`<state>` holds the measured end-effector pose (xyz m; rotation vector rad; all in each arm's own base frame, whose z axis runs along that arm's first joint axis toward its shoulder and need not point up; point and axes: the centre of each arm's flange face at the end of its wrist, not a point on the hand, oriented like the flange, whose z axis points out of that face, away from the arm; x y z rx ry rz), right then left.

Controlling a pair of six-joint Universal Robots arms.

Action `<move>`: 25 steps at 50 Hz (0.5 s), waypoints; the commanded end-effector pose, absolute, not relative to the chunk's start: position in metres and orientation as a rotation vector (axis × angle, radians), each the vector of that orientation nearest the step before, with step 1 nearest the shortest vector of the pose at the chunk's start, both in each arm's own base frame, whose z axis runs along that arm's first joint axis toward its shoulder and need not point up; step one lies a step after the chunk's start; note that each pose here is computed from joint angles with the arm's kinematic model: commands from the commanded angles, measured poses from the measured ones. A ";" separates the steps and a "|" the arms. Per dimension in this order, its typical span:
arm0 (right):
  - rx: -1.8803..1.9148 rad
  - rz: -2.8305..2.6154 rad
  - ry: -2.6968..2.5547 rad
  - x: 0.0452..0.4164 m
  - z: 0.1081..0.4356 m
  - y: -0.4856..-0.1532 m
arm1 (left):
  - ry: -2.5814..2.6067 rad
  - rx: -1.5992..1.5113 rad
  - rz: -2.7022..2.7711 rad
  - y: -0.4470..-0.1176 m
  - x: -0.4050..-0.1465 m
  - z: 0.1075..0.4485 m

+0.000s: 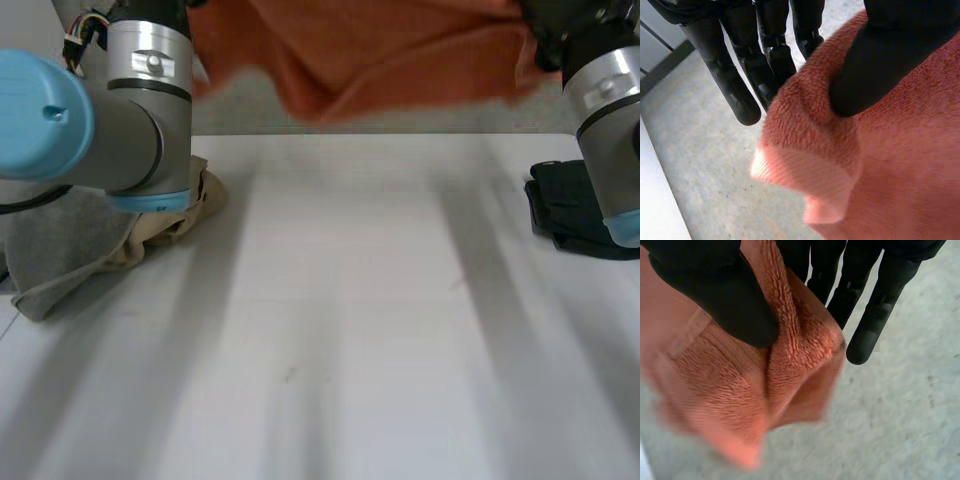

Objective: Fold the laundry.

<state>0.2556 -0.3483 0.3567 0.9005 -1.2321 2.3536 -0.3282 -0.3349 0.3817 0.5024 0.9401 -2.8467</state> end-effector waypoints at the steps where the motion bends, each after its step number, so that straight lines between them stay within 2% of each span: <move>1: 1.044 2.330 -1.423 0.255 0.325 -0.327 | 1.247 0.681 -2.710 -0.329 -0.325 0.321; 6: 1.215 2.189 -1.654 0.260 0.270 -0.324 | 1.431 0.794 -2.590 -0.320 -0.322 0.270; 7: 1.266 2.106 -1.747 0.260 0.242 -0.325 | 1.493 0.833 -2.544 -0.316 -0.320 0.251; 10: 1.328 1.978 -1.889 0.258 0.204 -0.323 | 1.584 0.893 -2.473 -0.309 -0.319 0.222; 11: 1.361 1.895 -1.978 0.257 0.184 -0.319 | 1.644 0.948 -2.422 -0.301 -0.320 0.201; 14: 1.411 1.753 -2.118 0.252 0.159 -0.307 | 1.701 1.014 -2.378 -0.286 -0.323 0.183; 17: 1.437 1.689 -2.182 0.249 0.152 -0.297 | 1.735 1.062 -2.347 -0.271 -0.323 0.173; 20: 1.430 1.639 -2.237 0.241 0.148 -0.293 | 1.731 1.061 -2.349 -0.263 -0.317 0.181; 25: 1.367 1.652 -2.246 0.229 0.168 -0.289 | 1.724 1.048 -2.368 -0.253 -0.310 0.195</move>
